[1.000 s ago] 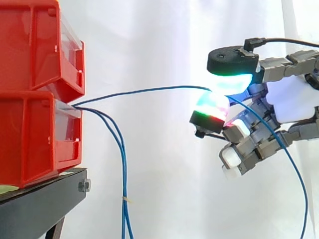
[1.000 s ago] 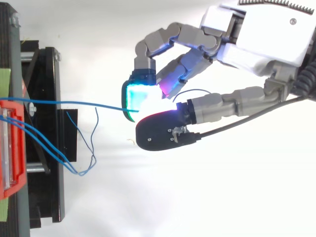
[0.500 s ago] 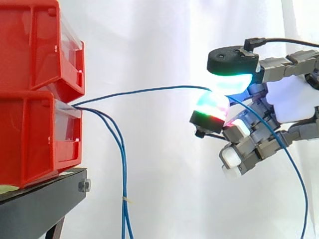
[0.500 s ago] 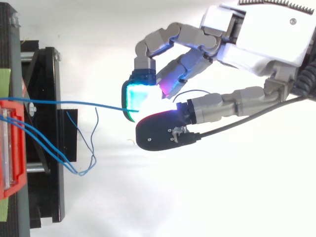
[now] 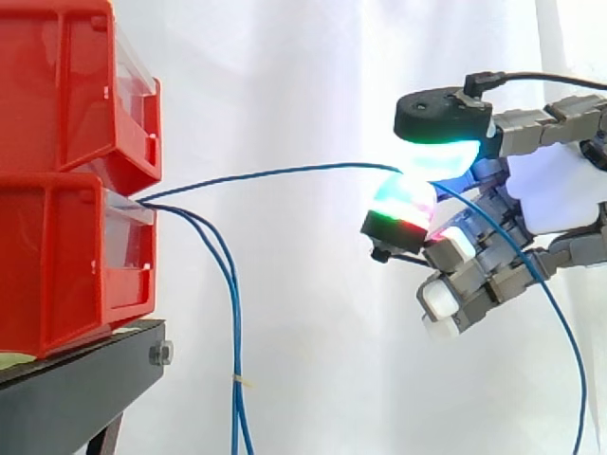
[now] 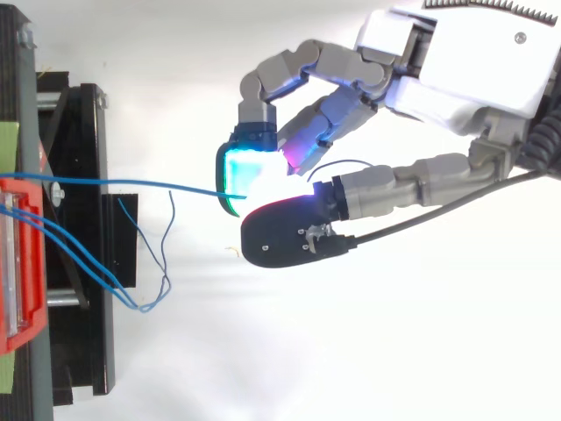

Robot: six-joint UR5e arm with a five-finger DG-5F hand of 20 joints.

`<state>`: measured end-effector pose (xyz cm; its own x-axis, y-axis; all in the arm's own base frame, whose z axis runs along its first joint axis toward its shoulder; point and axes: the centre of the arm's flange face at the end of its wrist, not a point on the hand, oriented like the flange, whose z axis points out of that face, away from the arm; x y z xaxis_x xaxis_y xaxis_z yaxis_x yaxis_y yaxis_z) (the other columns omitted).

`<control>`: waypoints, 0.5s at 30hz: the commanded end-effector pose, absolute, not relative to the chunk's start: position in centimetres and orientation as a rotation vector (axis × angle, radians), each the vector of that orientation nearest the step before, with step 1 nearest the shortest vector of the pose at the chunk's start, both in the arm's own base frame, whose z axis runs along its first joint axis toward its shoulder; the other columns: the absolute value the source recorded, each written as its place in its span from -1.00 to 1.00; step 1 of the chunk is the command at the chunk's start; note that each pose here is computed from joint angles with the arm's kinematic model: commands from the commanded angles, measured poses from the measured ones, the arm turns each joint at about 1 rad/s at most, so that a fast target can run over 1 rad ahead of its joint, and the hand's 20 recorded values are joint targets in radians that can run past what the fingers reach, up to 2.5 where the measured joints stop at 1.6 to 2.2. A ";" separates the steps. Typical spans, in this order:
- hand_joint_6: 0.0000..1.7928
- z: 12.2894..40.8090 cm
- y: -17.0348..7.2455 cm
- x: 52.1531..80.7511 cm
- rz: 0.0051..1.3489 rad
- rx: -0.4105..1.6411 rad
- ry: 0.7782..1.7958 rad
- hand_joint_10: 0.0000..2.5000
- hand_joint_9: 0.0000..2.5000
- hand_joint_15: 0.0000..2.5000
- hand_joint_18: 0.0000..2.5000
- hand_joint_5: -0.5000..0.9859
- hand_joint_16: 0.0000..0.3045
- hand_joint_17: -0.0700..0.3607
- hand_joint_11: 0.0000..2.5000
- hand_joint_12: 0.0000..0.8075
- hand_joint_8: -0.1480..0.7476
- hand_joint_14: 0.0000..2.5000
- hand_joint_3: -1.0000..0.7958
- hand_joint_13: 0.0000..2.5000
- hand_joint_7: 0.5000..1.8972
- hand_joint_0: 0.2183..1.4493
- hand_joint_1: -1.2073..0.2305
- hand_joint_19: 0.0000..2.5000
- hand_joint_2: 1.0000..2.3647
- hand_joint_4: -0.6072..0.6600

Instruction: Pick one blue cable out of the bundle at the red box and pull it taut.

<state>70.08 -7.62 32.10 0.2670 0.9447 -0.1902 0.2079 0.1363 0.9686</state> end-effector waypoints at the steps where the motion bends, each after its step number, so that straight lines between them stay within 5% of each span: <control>1: -0.02 32.1 -7.6 70.1 0.780 1.340 1.197 -0.99 -0.25 -0.60 -0.46 -0.46 -0.60 -0.04 -0.30 0.01 0.16 -0.99 0.13 -0.39 0.15 -0.35 -0.49 -0.68 -0.99 0.10; 15: -0.02 32.1 -7.6 70.1 0.780 1.340 1.197 -0.99 -0.25 -0.60 -0.46 -0.46 -0.60 -0.05 -0.30 0.01 0.16 -0.99 0.13 -0.39 0.14 -0.35 -0.49 -0.68 -0.99 0.10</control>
